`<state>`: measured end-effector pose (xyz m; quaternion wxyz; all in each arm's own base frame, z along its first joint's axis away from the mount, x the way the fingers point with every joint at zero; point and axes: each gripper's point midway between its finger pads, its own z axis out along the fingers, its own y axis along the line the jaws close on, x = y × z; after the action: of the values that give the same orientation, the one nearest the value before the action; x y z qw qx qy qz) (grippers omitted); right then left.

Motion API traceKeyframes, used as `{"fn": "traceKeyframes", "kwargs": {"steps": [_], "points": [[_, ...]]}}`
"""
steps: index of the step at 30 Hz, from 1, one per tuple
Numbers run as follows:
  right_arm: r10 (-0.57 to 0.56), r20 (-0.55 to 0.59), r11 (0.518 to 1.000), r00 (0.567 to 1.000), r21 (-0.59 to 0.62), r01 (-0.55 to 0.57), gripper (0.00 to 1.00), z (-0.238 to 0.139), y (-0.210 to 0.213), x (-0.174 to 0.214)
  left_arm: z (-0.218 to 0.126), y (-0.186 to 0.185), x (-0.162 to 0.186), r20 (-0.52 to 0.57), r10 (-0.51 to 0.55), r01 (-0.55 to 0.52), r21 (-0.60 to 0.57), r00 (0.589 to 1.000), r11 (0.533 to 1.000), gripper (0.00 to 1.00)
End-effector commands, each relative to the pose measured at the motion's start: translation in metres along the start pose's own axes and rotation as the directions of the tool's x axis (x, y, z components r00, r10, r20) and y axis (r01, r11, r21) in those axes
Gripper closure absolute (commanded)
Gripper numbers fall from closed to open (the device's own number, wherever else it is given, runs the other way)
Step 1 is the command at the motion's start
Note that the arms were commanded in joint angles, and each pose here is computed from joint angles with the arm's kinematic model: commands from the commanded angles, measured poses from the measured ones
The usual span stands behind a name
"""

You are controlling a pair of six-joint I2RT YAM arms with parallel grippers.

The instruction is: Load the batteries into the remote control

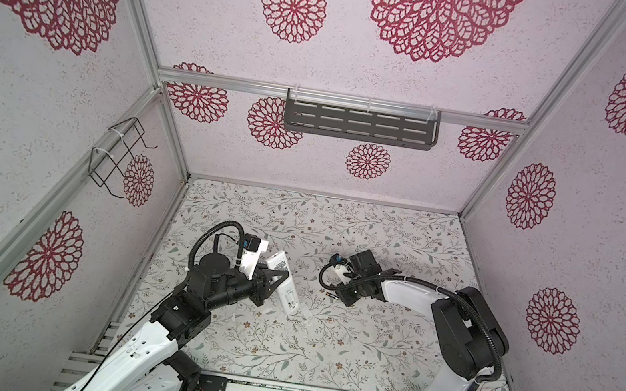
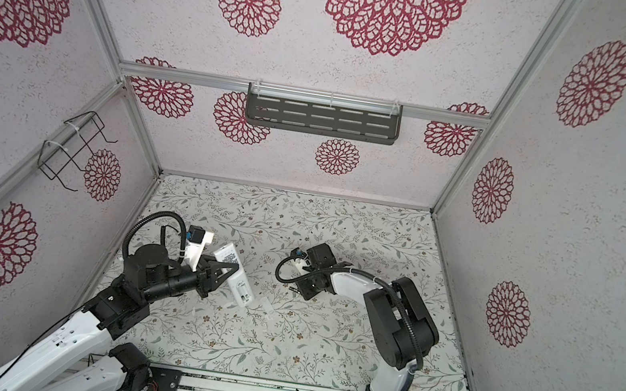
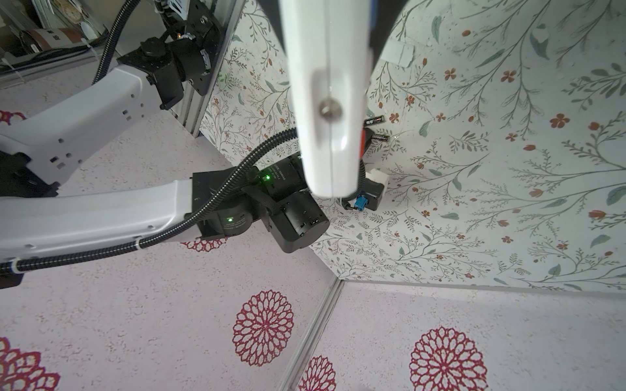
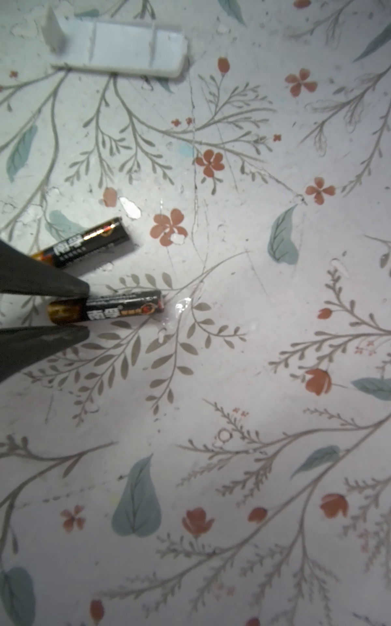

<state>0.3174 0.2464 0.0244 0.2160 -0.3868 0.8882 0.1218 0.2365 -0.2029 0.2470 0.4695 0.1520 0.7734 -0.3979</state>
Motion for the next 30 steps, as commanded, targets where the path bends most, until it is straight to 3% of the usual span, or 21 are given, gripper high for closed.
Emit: {"fn": "traceKeyframes", "kwargs": {"steps": [1, 8, 17, 30], "points": [[-0.024, -0.022, 1.0, 0.999, 0.004, 0.024, 0.81, -0.003, 0.003, 0.003, 0.001, 0.005, -0.016, 0.092, -0.025, 0.025, -0.005, 0.995, 1.0, 1.0], [-0.031, 0.015, 1.0, 0.999, 0.005, 0.031, 0.86, -0.013, 0.004, -0.007, 0.003, 0.026, -0.003, 0.131, -0.11, 0.113, -0.013, 0.985, 0.994, 1.0], [-0.051, 0.238, 0.998, 0.97, -0.031, 0.06, 0.88, -0.072, 0.023, -0.051, -0.005, 0.036, -0.01, 0.188, -0.206, 0.201, 0.046, 0.96, 0.978, 1.0], [-0.025, 0.447, 0.969, 0.894, -0.21, 0.132, 0.87, -0.138, 0.134, -0.101, -0.007, 0.061, -0.022, 0.217, -0.322, 0.319, 0.05, 0.921, 0.946, 1.0]]}}
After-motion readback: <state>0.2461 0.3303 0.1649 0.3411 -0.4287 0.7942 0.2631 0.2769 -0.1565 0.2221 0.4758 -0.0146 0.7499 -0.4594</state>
